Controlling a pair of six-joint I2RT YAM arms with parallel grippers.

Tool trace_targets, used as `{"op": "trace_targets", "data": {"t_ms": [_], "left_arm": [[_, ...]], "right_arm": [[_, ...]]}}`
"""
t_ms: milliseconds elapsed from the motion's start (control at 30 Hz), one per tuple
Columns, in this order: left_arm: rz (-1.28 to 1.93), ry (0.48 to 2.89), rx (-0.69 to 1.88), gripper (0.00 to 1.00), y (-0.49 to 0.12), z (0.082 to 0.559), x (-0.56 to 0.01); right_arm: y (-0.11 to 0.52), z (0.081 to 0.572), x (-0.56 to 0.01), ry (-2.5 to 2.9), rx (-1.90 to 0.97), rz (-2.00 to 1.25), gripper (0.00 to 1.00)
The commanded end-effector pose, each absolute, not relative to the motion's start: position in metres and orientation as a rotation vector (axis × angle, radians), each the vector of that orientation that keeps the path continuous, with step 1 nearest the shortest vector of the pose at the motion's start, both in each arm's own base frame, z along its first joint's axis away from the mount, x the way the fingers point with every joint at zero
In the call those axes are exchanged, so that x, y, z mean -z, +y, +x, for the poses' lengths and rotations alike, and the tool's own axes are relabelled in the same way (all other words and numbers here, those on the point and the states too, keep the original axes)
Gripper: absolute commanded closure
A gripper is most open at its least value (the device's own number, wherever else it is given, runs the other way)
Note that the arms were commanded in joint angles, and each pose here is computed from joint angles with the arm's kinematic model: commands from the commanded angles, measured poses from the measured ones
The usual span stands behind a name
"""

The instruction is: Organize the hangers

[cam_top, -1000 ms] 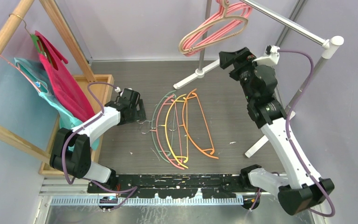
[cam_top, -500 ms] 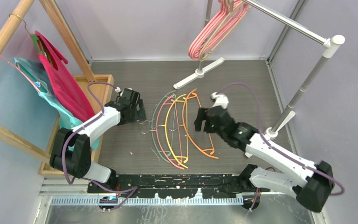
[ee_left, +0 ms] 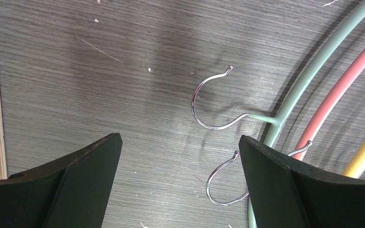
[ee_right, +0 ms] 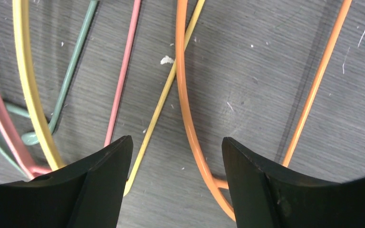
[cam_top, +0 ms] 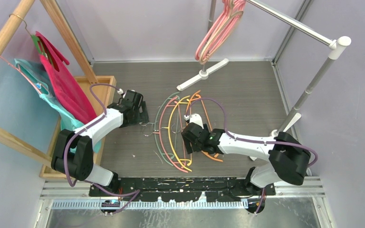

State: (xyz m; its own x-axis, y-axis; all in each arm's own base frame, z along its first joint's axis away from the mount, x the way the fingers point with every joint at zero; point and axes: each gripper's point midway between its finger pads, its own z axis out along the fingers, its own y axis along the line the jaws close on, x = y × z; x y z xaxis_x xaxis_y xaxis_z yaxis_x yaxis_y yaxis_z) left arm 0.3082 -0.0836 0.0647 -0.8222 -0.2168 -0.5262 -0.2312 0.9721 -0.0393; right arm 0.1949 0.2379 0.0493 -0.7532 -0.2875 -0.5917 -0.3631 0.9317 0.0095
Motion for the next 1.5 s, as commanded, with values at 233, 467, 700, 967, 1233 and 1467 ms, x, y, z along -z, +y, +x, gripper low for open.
{"op": "trace_targets", "data": {"t_ms": [233, 467, 700, 967, 1233, 1467], "left_arm": [[-0.307, 2.521, 0.008, 0.02, -0.089, 0.32, -0.073], [-0.305, 2.526, 0.011, 0.02, -0.09, 0.321, -0.072], [-0.307, 2.525, 0.007, 0.02, -0.089, 0.32, -0.073], [-0.31, 2.521, 0.002, 0.02, -0.088, 0.319, -0.074], [-0.31, 2.52, 0.002, 0.02, -0.088, 0.32, -0.075], [-0.316, 2.504, 0.017, 0.02, -0.089, 0.321, -0.079]], "right_arm": [[0.239, 0.23, -0.044, 2.417, -0.13, -0.398, 0.36], [0.236, 0.225, -0.023, 2.459, -0.163, -0.418, 0.4], [0.234, 0.217, -0.005, 2.501, -0.157, -0.465, 0.47], [0.233, 0.207, 0.008, 2.551, -0.165, -0.478, 0.99], [0.249, 0.219, -0.064, 2.41, -0.374, -0.32, 0.99], [0.224, 0.232, -0.148, 2.218, -0.554, -0.034, 0.99]]}}
